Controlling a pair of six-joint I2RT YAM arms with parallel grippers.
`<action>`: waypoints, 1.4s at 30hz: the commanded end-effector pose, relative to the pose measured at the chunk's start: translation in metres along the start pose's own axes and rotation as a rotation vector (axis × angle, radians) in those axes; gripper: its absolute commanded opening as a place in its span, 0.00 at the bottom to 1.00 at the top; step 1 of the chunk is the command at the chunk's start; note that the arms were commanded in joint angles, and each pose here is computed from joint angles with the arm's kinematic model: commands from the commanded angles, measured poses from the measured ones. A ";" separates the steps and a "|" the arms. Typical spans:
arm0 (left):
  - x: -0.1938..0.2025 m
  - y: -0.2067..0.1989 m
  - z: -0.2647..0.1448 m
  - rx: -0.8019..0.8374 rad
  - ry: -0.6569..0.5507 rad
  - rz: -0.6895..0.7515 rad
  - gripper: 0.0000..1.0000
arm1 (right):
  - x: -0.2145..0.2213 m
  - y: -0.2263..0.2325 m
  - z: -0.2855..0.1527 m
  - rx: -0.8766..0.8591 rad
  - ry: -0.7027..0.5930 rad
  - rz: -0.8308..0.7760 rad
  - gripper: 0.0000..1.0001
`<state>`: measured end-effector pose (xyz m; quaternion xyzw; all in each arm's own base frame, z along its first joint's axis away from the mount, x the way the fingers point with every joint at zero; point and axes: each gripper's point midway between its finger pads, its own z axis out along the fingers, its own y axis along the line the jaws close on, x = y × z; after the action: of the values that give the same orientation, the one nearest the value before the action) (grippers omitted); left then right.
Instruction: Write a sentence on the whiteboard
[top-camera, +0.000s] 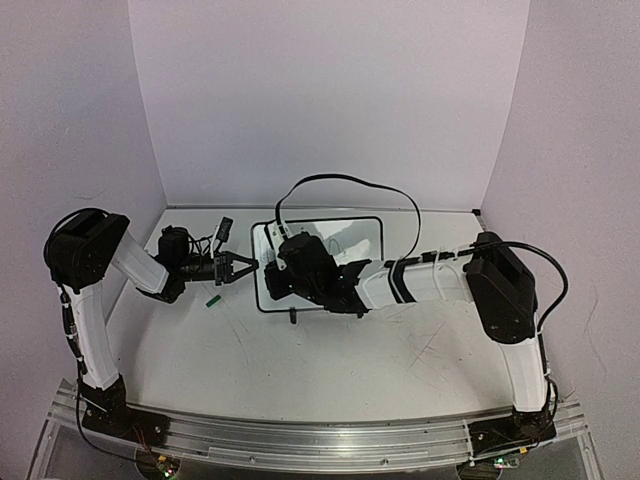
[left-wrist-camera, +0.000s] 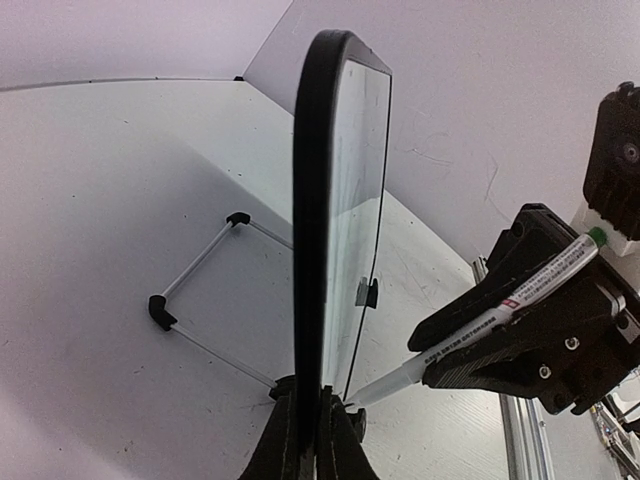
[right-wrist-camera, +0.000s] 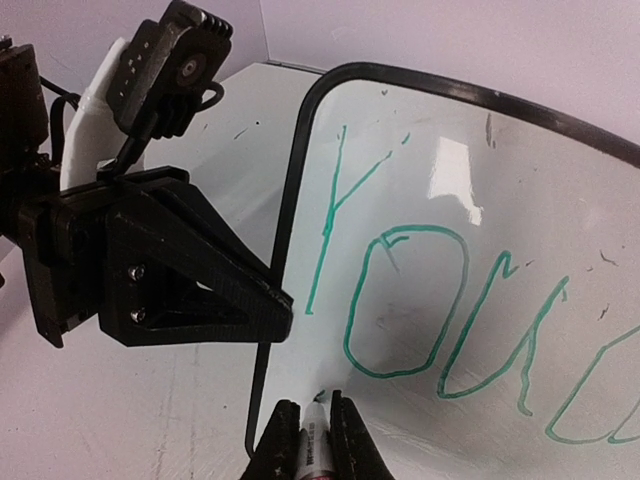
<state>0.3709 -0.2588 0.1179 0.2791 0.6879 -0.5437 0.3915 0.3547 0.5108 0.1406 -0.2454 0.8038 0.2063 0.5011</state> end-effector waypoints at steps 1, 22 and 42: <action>-0.014 0.004 -0.002 -0.046 -0.026 0.036 0.00 | 0.015 -0.008 0.001 0.018 0.036 0.014 0.00; -0.013 0.004 -0.002 -0.048 -0.024 0.035 0.00 | -0.017 -0.049 -0.018 0.127 -0.037 0.051 0.00; -0.013 0.004 -0.003 -0.048 -0.023 0.036 0.00 | -0.036 -0.056 -0.015 0.137 -0.073 0.045 0.00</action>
<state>0.3720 -0.2586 0.1175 0.2785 0.6898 -0.5397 0.3942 0.3599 0.4833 0.1375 -0.2255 0.8160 0.1956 0.4950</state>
